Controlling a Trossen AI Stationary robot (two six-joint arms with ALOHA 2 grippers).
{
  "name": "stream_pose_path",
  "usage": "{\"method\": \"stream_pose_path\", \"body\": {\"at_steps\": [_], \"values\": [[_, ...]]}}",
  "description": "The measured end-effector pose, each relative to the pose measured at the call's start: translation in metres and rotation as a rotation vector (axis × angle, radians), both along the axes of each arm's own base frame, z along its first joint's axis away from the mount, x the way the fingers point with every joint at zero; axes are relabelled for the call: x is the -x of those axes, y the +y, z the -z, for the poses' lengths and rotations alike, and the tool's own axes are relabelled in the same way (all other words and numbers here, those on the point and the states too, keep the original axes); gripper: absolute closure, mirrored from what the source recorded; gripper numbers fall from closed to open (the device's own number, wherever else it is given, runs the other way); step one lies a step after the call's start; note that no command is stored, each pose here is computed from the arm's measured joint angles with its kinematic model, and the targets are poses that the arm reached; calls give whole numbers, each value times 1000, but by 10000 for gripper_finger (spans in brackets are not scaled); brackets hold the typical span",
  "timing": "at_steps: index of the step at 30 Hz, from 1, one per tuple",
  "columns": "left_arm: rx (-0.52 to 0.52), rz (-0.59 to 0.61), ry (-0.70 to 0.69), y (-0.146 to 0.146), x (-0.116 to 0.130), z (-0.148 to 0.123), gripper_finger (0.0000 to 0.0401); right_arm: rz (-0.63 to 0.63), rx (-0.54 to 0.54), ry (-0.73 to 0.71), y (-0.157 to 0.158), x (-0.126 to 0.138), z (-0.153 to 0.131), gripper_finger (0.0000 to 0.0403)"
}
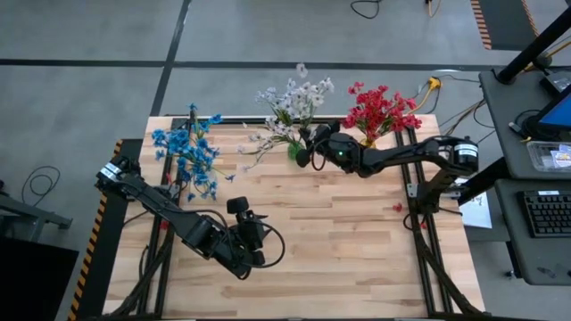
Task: Sort flowers into vase by color
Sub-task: Put the white flowers into the green vase
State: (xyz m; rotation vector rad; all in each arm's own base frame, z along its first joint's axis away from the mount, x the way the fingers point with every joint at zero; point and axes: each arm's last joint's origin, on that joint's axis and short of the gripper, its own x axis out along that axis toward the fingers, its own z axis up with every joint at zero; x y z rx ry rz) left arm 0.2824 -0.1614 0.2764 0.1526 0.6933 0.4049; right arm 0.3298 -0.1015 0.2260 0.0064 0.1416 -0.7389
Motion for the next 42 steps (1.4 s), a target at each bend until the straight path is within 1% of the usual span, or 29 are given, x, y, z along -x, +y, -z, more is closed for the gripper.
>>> {"method": "stream_pose_path", "body": {"at_steps": [7, 15, 25, 42], "values": [[-1, 0, 2, 0, 0, 0, 237, 8, 16, 27, -4, -1, 6, 385], [-2, 0, 2, 0, 0, 0, 237, 12, 61, 6, -7, -3, -3, 385], [-3, -1, 2, 0, 0, 0, 237, 32, 68, 8, -15, -2, -5, 385], [-15, -8, -2, 1, 0, 0, 237, 27, 24, 66, -18, -10, 22, 385]]}}
